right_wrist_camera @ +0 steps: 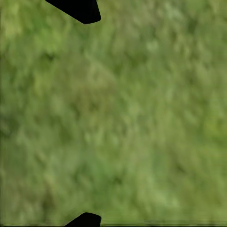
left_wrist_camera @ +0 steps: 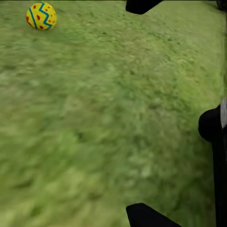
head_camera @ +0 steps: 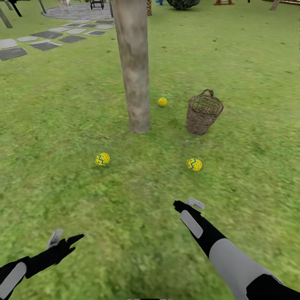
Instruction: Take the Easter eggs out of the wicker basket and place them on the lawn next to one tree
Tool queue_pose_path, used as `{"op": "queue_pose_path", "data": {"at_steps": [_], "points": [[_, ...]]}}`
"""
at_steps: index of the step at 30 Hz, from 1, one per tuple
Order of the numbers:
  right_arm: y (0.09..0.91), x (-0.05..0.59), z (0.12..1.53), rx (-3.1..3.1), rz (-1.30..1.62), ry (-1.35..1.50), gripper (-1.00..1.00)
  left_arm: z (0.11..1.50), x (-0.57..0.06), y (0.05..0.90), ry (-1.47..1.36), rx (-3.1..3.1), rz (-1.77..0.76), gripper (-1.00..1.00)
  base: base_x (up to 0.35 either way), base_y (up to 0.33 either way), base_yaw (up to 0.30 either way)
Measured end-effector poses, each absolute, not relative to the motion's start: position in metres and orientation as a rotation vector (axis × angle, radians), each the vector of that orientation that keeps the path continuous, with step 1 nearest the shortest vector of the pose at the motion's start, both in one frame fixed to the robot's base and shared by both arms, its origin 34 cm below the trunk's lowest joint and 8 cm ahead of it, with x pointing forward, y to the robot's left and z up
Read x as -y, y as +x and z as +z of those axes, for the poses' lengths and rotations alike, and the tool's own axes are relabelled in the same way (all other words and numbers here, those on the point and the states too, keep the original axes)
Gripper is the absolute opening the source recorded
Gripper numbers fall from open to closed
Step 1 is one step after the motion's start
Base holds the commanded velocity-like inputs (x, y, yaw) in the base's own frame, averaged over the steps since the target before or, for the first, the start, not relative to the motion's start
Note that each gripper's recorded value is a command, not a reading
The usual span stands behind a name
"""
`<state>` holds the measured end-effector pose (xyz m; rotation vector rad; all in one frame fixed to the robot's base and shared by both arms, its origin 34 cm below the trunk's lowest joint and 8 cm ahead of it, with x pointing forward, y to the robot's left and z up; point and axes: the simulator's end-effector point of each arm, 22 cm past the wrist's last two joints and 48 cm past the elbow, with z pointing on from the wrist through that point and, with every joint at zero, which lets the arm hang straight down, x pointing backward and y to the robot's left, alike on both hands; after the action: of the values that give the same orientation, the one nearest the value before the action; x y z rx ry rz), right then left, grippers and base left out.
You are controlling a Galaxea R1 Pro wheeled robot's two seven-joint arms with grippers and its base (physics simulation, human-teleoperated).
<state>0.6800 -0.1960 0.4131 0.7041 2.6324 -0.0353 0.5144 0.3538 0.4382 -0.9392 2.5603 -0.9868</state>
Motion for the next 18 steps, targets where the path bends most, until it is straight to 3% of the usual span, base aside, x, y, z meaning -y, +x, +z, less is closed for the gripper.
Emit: {"op": "queue_pose_path", "data": {"at_steps": [8,18], "points": [[0.632,0.208,0.387,-2.742,-0.180,0.440,1.00,0.399,-0.355,0.448,-0.694,-2.840,-0.774,1.00,0.000,0.000,0.000],[0.552,0.260,0.355,-2.798,-0.373,0.405,1.00,0.364,-0.412,0.393,-0.520,-2.873,-0.332,1.00,0.000,0.000,0.000]]}}
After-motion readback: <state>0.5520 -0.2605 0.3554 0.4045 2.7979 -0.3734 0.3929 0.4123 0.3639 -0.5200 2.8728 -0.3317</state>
